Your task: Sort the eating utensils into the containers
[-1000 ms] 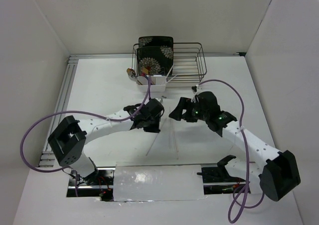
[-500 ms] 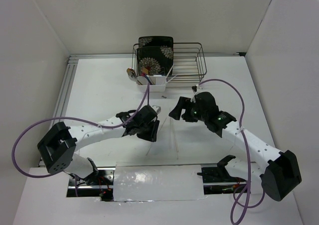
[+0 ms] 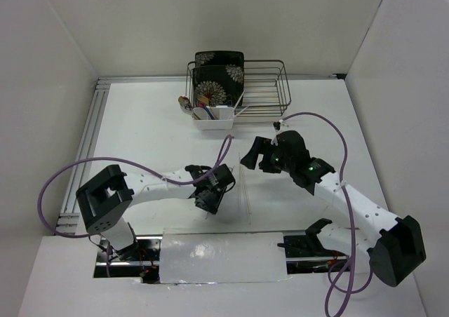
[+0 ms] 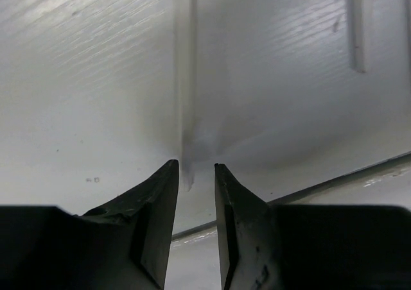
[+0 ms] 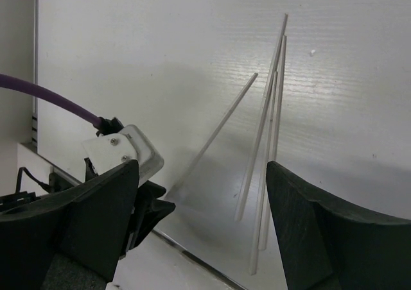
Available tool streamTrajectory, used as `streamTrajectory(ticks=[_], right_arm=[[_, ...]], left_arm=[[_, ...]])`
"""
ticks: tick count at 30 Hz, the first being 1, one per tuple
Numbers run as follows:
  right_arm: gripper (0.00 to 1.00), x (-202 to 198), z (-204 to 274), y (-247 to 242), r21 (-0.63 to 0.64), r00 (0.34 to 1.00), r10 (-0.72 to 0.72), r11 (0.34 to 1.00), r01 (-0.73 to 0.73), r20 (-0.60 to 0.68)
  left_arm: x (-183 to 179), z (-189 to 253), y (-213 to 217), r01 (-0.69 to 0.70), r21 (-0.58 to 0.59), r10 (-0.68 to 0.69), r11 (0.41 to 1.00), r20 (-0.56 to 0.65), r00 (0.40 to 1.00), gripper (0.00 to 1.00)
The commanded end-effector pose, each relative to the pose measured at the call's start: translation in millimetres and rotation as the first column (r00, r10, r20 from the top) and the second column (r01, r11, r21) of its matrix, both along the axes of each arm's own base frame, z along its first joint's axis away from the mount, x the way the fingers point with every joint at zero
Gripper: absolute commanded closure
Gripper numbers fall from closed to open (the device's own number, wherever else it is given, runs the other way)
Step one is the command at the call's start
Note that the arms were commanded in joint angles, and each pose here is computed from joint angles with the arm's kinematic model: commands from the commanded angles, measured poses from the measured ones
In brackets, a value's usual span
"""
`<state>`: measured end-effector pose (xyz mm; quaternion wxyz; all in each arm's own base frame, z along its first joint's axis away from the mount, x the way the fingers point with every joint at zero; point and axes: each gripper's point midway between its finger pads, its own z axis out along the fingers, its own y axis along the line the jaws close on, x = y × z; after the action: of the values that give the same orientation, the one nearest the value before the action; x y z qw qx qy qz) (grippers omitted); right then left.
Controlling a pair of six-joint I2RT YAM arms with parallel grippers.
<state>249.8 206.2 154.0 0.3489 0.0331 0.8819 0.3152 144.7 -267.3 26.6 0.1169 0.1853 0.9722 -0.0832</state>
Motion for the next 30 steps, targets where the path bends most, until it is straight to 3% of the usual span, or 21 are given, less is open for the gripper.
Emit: streamTrajectory(ticks=[1,9,21,23,25,28,30], right_arm=[[0.13,0.2,10.6,-7.0,0.016,0.999,-0.038,0.999,0.037,0.023],[0.14,-3.3,2.9,-9.1,0.007,0.999,-0.037,0.999,0.037,0.011],[0.13,-2.7,-0.1,-12.0,-0.010,0.999,-0.042,0.999,0.042,0.008],[0.13,-1.9,2.3,-10.3,-0.005,0.999,-0.035,0.999,0.035,0.009],[0.13,-1.3,1.3,-7.2,0.001,1.000,-0.026,1.000,0.026,0.005],[0.13,-2.2,0.4,-0.8,0.022,1.000,-0.002,1.000,0.002,-0.009],[0.14,-1.5,-2.5,1.5,0.026,1.000,0.005,1.000,-0.005,-0.021]], left_arm=[[4.9,8.2,11.3,-0.073,0.053,0.071,0.996,0.026,0.997,0.59],[-5.1,1.4,16.0,-0.078,0.060,0.078,0.995,-0.005,0.997,0.61],[-35.2,-33.7,35.3,-0.077,0.197,0.100,0.977,-0.107,0.989,0.70],[-36.6,-36.8,33.2,-0.072,0.186,0.095,0.980,-0.114,0.989,0.75],[-39.2,-40.1,32.0,-0.063,0.180,0.087,0.982,-0.129,0.988,0.88],[-40.4,-42.0,30.8,-0.067,0.170,0.090,0.983,-0.132,0.987,1.00],[-38.1,-34.2,24.4,-0.070,0.116,0.083,0.991,-0.112,0.990,1.00]])
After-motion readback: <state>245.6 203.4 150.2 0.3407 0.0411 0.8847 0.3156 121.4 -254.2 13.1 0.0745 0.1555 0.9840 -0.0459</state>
